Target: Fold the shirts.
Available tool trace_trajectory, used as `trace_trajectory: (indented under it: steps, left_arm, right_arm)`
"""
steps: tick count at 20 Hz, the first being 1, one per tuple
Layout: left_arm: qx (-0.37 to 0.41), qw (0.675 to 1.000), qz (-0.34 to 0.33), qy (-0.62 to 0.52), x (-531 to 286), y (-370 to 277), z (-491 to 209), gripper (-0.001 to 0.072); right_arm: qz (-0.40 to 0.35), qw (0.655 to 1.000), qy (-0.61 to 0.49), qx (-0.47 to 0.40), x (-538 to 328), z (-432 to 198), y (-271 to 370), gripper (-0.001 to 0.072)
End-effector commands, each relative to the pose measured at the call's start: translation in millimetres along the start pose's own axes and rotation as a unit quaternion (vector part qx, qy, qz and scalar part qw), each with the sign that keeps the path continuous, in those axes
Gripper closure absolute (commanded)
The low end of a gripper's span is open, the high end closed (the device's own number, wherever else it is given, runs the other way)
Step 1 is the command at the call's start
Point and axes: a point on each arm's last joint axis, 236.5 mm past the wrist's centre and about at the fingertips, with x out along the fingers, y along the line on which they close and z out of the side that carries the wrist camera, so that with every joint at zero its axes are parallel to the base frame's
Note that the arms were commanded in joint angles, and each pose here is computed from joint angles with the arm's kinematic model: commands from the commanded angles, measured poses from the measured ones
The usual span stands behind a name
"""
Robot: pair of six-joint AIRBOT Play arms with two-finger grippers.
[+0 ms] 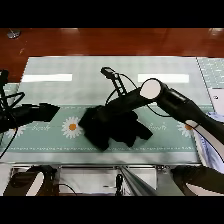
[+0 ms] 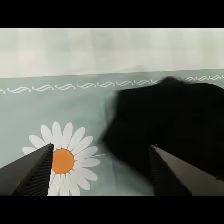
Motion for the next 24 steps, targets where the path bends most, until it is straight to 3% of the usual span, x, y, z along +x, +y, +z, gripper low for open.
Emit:
trace_trajectory:
  steps: [1,4,8,10,13,14,17,24]
  left_arm:
    - [-0.001,1.0,-0.004,0.025,0.1,-1.6,-12.3,0.0003]
    - [-0.039,0.993,-0.014,0.108,-1.1,-6.5,-48.9,0.0004]
    - [-0.097,0.96,-0.055,0.256,12.4,-14.5,-127.4,0.0004]
    - [-0.141,0.946,-0.066,0.284,32.4,-11.9,-155.5,0.0004]
    - [-0.178,0.933,-0.224,0.217,56.6,-68.7,-124.6,0.0004]
    - [-0.173,0.933,-0.235,0.211,64.4,-74.5,-119.9,0.0004]
    - [-0.159,0.922,-0.225,0.274,86.8,-85.0,-146.2,0.0004]
    - [-0.099,0.903,-0.201,0.367,149.4,-116.8,-176.5,0.0004]
  right_arm:
    - [0.025,0.999,0.001,0.036,-22.4,14.1,-14.8,0.0083]
    - [-0.052,0.994,-0.058,0.077,-142.3,37.2,-91.7,0.0086]
    - [-0.23,0.94,-0.114,0.224,-270.2,-56.1,-206.3,0.0093]
    - [-0.237,0.913,-0.14,0.302,-267.8,-114.1,-223.3,0.0093]
    - [-0.224,0.893,-0.148,0.361,-225.5,-171.6,-228.2,0.0093]
    - [-0.211,0.893,-0.146,0.371,-211.0,-181.0,-225.6,0.0093]
    - [-0.163,0.893,-0.132,0.398,-177.8,-200.7,-215.5,0.0093]
    - [-0.152,0.893,-0.12,0.406,-168.9,-209.3,-211.6,0.0093]
